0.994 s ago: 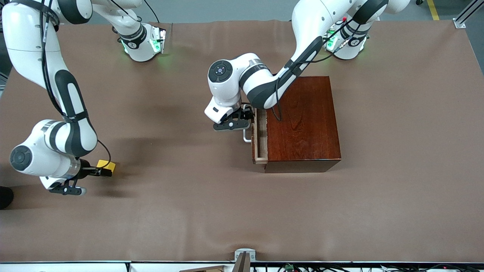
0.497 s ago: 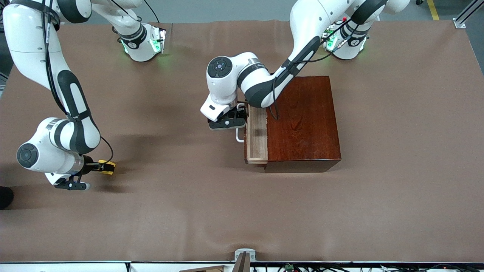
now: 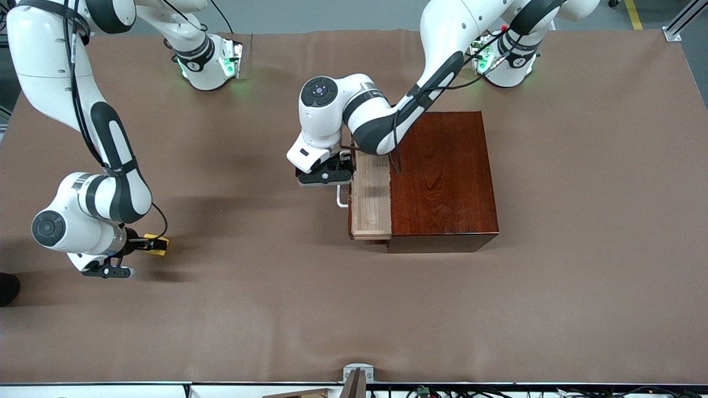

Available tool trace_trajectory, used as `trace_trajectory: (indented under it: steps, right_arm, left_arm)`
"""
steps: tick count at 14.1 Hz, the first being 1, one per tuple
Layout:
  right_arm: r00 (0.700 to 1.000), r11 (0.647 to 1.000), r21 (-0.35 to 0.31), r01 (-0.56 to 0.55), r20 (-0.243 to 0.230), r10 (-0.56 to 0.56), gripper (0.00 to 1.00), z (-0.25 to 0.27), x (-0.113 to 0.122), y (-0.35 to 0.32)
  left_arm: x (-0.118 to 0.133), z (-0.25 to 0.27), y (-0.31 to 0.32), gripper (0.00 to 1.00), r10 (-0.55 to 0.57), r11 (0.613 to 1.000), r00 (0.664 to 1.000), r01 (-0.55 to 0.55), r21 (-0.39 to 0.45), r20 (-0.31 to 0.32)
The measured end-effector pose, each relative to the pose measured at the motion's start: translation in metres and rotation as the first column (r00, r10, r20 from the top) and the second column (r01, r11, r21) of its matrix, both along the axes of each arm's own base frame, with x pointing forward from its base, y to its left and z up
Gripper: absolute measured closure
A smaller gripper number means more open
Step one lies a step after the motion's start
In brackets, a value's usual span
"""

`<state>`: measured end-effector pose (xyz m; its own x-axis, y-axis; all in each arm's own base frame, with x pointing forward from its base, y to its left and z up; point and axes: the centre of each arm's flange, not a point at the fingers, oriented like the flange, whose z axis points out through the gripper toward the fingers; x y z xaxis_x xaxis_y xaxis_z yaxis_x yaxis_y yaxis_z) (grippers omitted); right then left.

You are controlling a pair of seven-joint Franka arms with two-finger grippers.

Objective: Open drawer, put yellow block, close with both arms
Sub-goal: 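Pull the drawer open with the left gripper while the right gripper grasps the cube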

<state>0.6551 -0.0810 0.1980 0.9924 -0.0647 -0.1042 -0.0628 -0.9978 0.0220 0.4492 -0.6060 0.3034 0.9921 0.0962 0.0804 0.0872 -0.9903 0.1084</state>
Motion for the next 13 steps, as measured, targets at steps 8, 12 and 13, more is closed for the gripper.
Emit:
trace_trajectory:
  steps: [8, 12, 13]
  right_arm:
    - [0.998, 1.000, 0.009, -0.002, -0.061, 0.003, 0.44, -0.001, -0.007, 0.005]
    - [0.993, 0.993, 0.018, -0.117, -0.016, 0.117, 0.44, 0.032, -0.001, 0.010]
    - [0.981, 0.981, 0.024, -0.191, 0.001, 0.191, 0.44, 0.044, 0.001, 0.009]
  left_arm:
    - [-0.006, 0.003, -0.013, 0.00, -0.013, 0.998, 1.000, 0.015, -0.066, 0.025]
    - [-0.008, 0.004, -0.015, 0.00, -0.020, 0.997, 0.999, 0.023, -0.073, 0.030]
    - [-0.009, 0.004, -0.016, 0.00, -0.021, 0.997, 0.999, 0.023, -0.078, 0.030]
